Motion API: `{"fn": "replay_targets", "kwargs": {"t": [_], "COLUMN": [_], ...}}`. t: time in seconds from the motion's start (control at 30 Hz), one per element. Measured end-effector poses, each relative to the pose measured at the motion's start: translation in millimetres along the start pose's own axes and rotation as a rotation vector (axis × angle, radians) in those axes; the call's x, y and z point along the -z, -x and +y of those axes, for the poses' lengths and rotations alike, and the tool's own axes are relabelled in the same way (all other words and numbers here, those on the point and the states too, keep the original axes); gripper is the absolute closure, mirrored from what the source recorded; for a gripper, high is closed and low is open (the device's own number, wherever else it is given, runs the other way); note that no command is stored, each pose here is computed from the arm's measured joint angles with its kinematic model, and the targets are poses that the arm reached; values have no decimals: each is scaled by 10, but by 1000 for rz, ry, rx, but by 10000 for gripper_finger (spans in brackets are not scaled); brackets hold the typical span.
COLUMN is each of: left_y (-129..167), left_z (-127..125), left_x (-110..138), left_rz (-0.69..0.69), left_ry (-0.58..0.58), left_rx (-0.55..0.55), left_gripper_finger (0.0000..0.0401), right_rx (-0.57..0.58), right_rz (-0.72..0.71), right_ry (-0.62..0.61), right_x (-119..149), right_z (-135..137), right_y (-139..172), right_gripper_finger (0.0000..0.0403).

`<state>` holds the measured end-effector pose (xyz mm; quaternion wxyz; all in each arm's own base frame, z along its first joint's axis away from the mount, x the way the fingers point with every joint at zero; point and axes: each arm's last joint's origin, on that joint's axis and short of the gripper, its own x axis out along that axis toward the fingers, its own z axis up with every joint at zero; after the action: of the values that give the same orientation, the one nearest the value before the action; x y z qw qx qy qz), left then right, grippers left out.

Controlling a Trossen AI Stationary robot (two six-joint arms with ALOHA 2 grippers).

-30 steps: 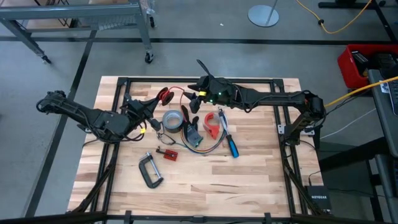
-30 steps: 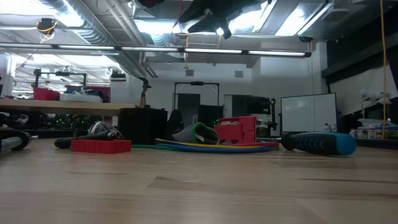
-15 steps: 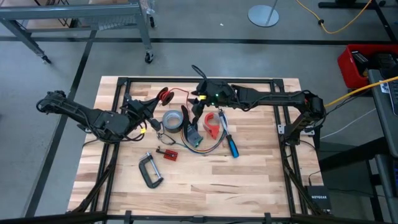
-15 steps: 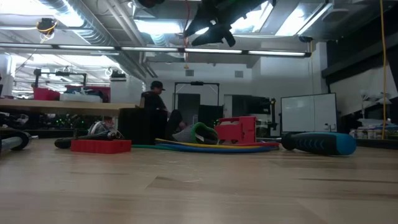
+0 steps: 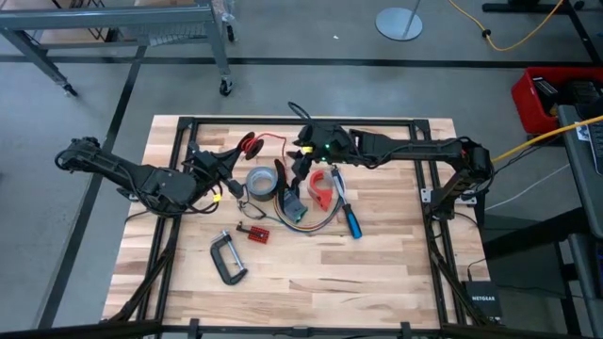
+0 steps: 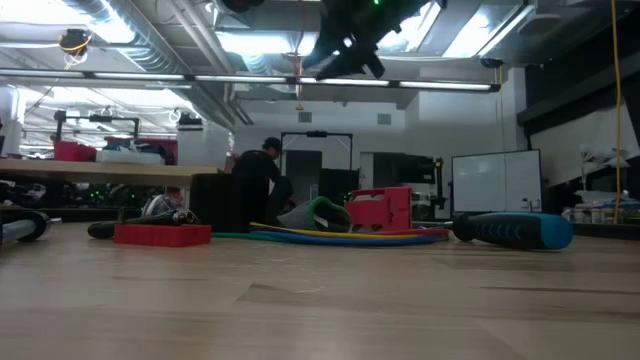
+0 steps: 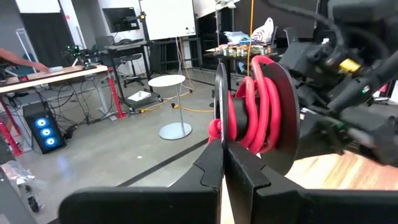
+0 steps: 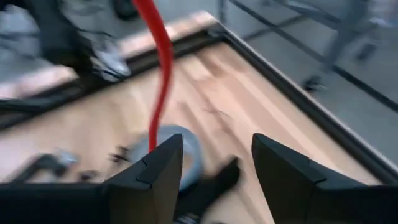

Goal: Coil cords
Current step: Coil the red wire cable onto the black spool

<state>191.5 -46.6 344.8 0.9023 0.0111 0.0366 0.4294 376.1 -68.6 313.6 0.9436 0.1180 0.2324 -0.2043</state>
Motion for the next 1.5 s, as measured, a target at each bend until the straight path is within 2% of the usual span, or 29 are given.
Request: {"fn": "replay_targets", "kwargs": {"t": [0.1, 0.17, 0.3, 0.43, 0.7, 0.93, 1.17, 1.5], "left_y": [0, 0, 0, 1, 1, 1, 1, 0], "left_z": [1, 2, 3, 3, 3, 3, 3, 4], "left_x": [6, 16, 21, 21, 21, 21, 25, 26], "left_rz": [2, 6, 8, 8, 8, 8, 10, 10], "left_ry": [-7, -16, -21, -20, -25, -27, -30, -30], "left_rx": [0, -1, -1, -1, -1, -1, -1, -1], "left_gripper_finger": [401, 401, 401, 401, 401, 401, 401, 401], "right_rx": [69, 74, -8, -75, -131, -187, -171, -237], "right_rz": [65, 98, 84, 8, -90, -24, 71, 28], "right_ry": [18, 21, 11, -1, -16, -7, 3, -2], "right_x": [71, 94, 52, -46, -149, -97, -7, -87], "right_z": [-39, -65, -36, -4, 29, 37, 16, 33], "right_y": [4, 15, 60, 106, 123, 122, 120, 220], "right_gripper_finger": [206, 206, 206, 206, 206, 206, 206, 206]}}
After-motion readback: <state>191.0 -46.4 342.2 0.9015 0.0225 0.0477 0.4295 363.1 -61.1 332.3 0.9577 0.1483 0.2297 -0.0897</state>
